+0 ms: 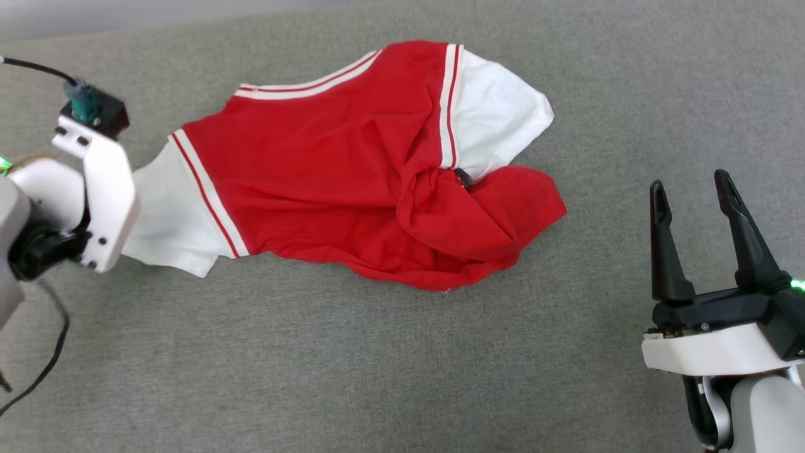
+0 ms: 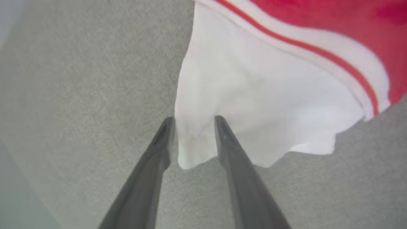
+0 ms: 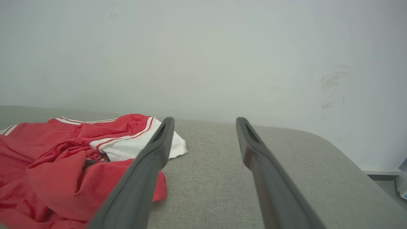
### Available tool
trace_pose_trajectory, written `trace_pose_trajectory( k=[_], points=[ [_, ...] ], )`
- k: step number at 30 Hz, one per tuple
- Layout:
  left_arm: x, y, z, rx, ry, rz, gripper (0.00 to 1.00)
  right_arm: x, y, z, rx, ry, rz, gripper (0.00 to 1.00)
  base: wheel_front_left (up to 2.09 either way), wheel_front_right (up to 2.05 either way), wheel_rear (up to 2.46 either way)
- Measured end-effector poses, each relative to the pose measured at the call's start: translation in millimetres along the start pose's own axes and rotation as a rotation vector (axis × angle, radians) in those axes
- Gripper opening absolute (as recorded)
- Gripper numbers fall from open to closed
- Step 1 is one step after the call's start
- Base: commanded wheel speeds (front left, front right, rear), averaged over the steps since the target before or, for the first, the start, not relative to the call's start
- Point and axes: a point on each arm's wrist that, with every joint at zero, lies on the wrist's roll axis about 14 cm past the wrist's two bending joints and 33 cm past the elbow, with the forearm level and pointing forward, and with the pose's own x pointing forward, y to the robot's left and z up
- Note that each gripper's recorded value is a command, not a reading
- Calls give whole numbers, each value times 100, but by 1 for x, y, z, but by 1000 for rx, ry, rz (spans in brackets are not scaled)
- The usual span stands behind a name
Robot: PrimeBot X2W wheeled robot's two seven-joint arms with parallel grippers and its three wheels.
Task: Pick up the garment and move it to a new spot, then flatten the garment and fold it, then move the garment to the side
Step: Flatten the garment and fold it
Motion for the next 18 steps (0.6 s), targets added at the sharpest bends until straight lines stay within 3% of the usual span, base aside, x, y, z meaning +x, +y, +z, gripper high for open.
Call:
trace_pose_trajectory(
  k=[5, 9, 12, 18],
  points=[
    [-39, 8, 65, 74, -419, 116, 100, 10, -4, 35, -53, -101, 18, 100, 0, 0, 0],
    [-86, 12, 96, 57, -747, 228, 100, 18, -2, 59, -111, -165, 77, 100, 0, 0, 0],
    [-119, 15, 98, 6, -934, 313, 100, 25, 13, 69, -143, -165, 153, 100, 0, 0, 0],
    [-157, 17, 64, -87, -1104, 471, 100, 43, 50, 69, -230, -30, 358, 100, 0, 0, 0]
  ],
)
